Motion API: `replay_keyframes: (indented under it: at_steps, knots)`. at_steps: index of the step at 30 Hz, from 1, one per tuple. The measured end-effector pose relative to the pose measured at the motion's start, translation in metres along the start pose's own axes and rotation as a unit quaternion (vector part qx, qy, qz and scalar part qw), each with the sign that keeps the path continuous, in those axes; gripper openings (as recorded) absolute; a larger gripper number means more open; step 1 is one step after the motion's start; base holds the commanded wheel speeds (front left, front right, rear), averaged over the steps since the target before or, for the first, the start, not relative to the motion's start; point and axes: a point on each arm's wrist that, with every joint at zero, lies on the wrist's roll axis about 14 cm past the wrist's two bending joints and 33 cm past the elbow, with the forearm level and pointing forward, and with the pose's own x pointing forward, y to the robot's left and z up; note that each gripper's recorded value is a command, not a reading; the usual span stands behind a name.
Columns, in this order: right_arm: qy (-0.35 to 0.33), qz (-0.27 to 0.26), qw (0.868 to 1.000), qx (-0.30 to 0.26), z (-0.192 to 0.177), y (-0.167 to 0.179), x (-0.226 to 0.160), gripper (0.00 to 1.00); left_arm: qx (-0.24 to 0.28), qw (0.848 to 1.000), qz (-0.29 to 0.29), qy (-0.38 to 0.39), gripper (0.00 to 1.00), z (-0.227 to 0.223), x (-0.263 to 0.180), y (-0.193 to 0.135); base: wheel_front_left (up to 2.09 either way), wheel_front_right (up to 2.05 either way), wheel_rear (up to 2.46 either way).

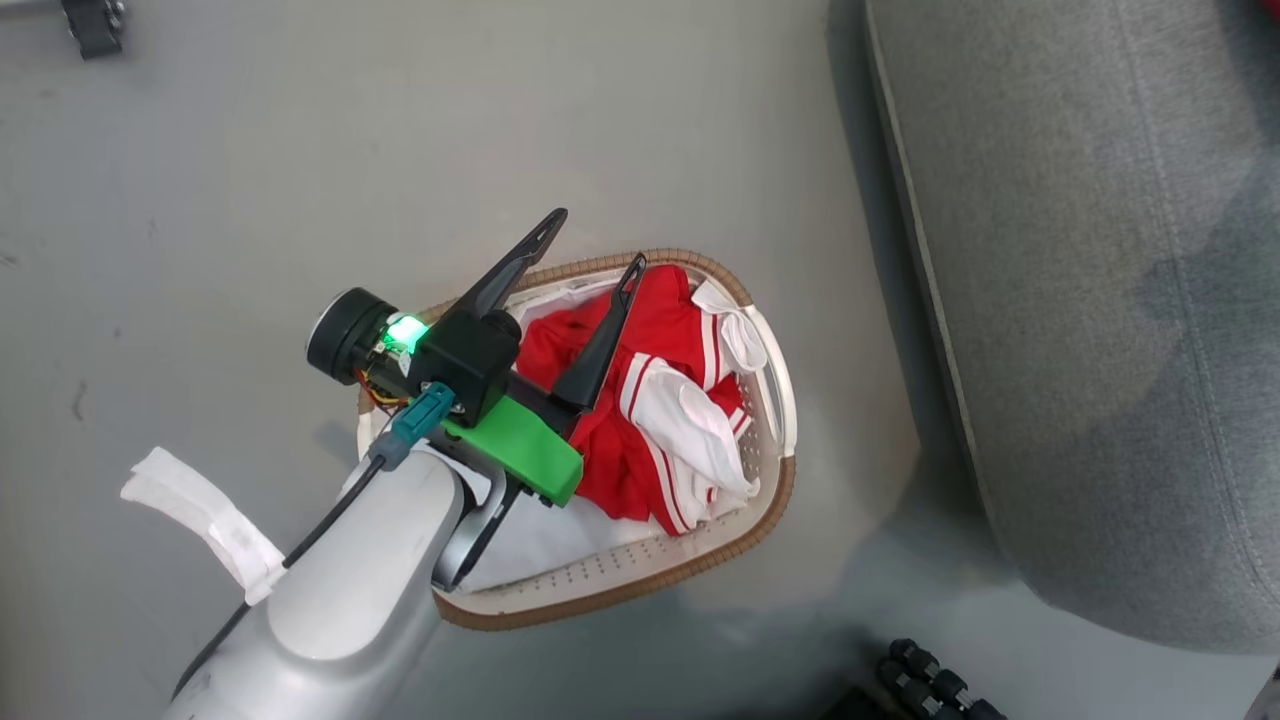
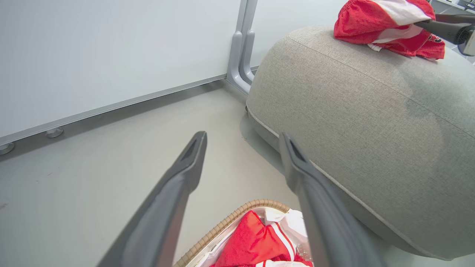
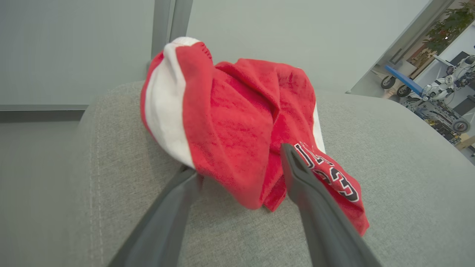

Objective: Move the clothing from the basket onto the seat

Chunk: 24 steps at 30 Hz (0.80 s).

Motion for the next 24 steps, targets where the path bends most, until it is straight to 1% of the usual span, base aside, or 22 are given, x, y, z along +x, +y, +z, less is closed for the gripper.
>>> replay_keyframes:
  at_steps: [3, 6, 8, 12, 17, 21, 24]
  knots:
    - [0.006, 0.014, 1.000, 0.003, -0.002, 0.003, -0.014, 1.00, 0.000, 1.000, 0.009, -0.019, 1.00, 0.019, -0.002, -0.003, 0.00, 0.00, 0.00]
    - [-0.001, 0.027, 1.000, 0.004, 0.006, 0.004, -0.022, 1.00, 0.000, 0.999, 0.023, -0.036, 1.00, 0.035, -0.008, -0.004, 0.00, 0.00, 0.00]
    - [-0.013, 0.036, 0.999, 0.010, 0.016, 0.008, -0.024, 1.00, -0.001, 0.998, 0.036, -0.044, 1.00, 0.043, -0.015, -0.003, 0.00, 0.00, 0.00]
    - [-0.054, 0.048, 0.997, 0.022, 0.050, 0.010, -0.025, 1.00, -0.007, 0.995, 0.072, -0.067, 1.00, 0.063, -0.032, 0.001, 0.00, 0.00, 0.00]
    - [-0.103, 0.088, 0.989, 0.063, 0.092, 0.040, -0.035, 1.00, -0.009, 0.985, 0.144, -0.095, 1.00, 0.085, -0.067, 0.018, 0.00, 0.00, 0.00]
    - [-0.123, 0.121, 0.980, 0.096, 0.111, 0.066, -0.052, 1.00, -0.010, 0.974, 0.198, -0.110, 1.00, 0.095, -0.099, 0.029, 0.00, 0.00, 0.00]
    - [-0.138, 0.151, 0.971, 0.124, 0.127, 0.090, -0.068, 1.00, -0.005, 0.963, 0.242, -0.120, 1.00, 0.101, -0.127, 0.038, 0.00, 0.00, 0.00]
